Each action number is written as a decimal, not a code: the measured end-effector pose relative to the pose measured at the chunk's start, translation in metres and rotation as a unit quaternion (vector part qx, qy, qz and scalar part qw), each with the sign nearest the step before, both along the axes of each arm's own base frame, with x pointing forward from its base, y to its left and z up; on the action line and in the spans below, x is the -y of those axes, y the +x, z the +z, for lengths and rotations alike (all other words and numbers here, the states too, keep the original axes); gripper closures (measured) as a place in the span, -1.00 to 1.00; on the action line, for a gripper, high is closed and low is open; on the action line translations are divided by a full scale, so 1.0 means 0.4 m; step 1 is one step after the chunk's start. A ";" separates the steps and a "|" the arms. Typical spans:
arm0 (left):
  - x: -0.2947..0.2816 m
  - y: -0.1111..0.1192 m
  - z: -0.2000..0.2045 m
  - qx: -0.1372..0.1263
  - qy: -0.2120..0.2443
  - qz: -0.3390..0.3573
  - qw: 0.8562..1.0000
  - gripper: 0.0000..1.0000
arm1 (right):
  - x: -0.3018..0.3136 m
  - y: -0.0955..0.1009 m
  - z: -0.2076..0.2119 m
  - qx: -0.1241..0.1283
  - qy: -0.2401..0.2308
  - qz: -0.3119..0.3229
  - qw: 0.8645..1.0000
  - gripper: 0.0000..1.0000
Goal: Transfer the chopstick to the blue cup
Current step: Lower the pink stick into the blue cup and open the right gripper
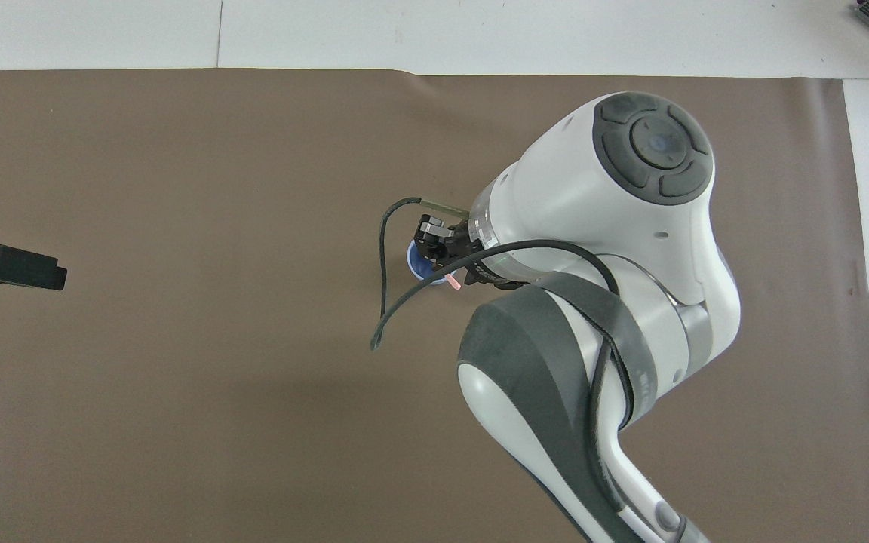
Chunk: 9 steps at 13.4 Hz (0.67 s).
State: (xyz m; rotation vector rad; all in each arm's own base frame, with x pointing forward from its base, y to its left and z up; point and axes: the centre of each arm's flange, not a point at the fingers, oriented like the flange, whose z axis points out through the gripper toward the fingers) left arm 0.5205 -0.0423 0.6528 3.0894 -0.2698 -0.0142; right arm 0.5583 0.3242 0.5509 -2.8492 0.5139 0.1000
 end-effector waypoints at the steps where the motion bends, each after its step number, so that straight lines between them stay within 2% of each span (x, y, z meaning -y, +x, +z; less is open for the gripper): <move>1: 0.000 0.000 0.000 0.000 0.000 0.000 1.000 -1.00 | 0.001 0.000 0.002 0.001 0.000 0.000 1.000 0.01; 3: 0.000 0.000 0.000 0.000 0.000 0.000 1.000 -1.00 | 0.020 0.006 0.015 0.008 -0.001 -0.002 1.000 -0.42; 4: 0.000 0.000 0.000 0.000 0.000 0.000 1.000 -1.00 | 0.049 0.015 0.032 0.018 -0.005 -0.001 1.000 -0.67; 6: 0.000 0.000 0.000 0.000 0.000 0.000 1.000 -1.00 | 0.145 0.038 0.080 0.050 -0.025 0.012 0.998 -1.00; 9: 0.000 0.000 0.000 0.000 0.000 0.000 1.000 -1.00 | 0.335 0.050 0.122 0.077 -0.059 0.026 0.995 -1.00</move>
